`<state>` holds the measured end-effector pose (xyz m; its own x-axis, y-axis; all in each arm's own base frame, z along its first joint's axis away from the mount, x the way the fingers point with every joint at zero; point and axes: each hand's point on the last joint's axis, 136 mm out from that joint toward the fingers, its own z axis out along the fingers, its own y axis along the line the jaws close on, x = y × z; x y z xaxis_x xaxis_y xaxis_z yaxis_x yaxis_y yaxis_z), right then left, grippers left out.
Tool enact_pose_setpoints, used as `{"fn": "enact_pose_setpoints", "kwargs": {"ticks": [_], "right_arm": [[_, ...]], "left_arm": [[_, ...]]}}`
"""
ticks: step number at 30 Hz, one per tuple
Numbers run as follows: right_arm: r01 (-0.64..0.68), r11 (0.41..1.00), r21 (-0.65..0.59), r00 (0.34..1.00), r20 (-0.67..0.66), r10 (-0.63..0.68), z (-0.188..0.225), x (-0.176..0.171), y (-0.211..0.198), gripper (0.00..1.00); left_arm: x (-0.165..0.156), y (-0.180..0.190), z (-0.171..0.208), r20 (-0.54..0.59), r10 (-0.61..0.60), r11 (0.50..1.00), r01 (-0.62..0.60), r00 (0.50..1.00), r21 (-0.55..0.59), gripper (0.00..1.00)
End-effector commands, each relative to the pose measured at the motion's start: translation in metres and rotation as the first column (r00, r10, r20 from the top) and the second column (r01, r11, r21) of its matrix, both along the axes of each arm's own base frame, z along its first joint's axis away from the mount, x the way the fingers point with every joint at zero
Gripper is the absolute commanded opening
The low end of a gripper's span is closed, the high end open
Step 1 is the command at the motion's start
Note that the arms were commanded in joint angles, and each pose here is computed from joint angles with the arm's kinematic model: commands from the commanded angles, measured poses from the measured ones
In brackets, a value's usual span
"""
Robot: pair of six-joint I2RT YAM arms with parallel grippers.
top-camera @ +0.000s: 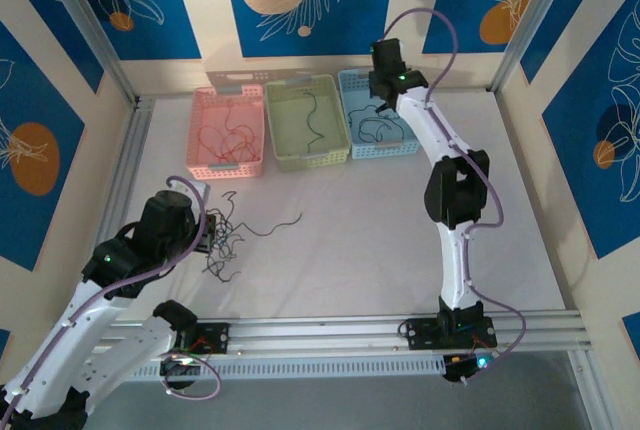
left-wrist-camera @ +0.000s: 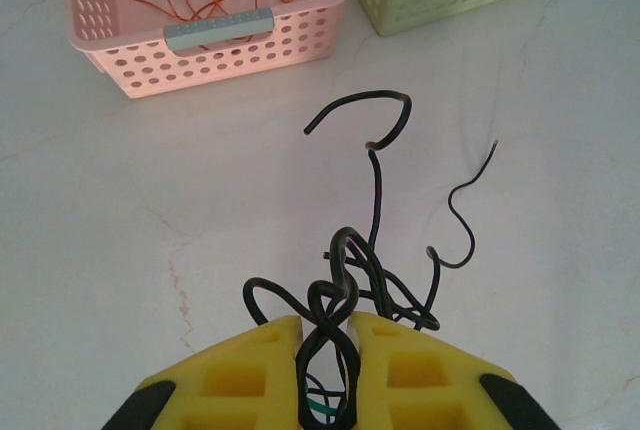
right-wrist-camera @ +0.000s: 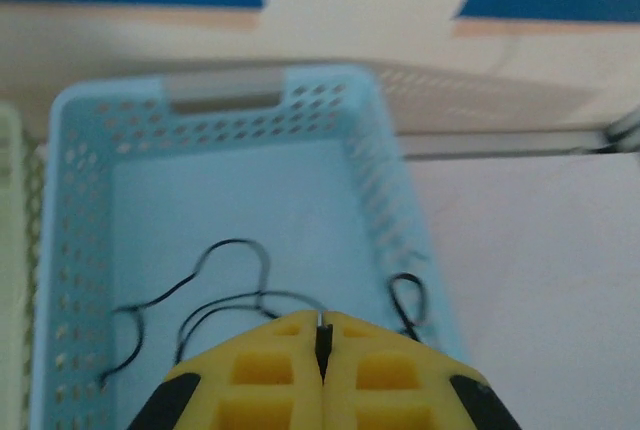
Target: Untangle the cables
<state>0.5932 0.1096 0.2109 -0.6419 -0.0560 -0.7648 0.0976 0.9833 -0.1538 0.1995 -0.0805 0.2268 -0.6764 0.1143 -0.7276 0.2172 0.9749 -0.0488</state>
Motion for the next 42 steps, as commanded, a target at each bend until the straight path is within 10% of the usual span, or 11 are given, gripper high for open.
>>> {"fn": "enact_pose_setpoints", "kwargs": {"ticks": [1,18,31,42], "right_arm": [[-0.079,0.993,0.091,0.996,-0.035,0.082,-0.019,0.005,0.03,0.0],[0.019,0.978,0.206,0.961,-0.273,0.039,-0.131,0.004,0.019,0.0],[-0.016,0.965,0.261,0.952,-0.292,0.095,-0.116,-0.006,0.034,0.01],[-0.047,0.958,0.284,0.969,-0.219,0.113,-0.049,-0.025,0.045,0.43]], "left_arm": [[0.001,-0.003,0.001,0.007,-0.014,1.0,0.015,1.0,-0.012,0.0],[0.001,-0.004,0.0,0.007,-0.019,1.0,0.019,1.0,-0.015,0.0],[0.001,-0.003,-0.001,0.004,-0.017,1.0,0.017,1.0,-0.012,0.0],[0.001,-0.003,-0.001,0.003,-0.016,1.0,0.016,1.0,-0.012,0.0]]}}
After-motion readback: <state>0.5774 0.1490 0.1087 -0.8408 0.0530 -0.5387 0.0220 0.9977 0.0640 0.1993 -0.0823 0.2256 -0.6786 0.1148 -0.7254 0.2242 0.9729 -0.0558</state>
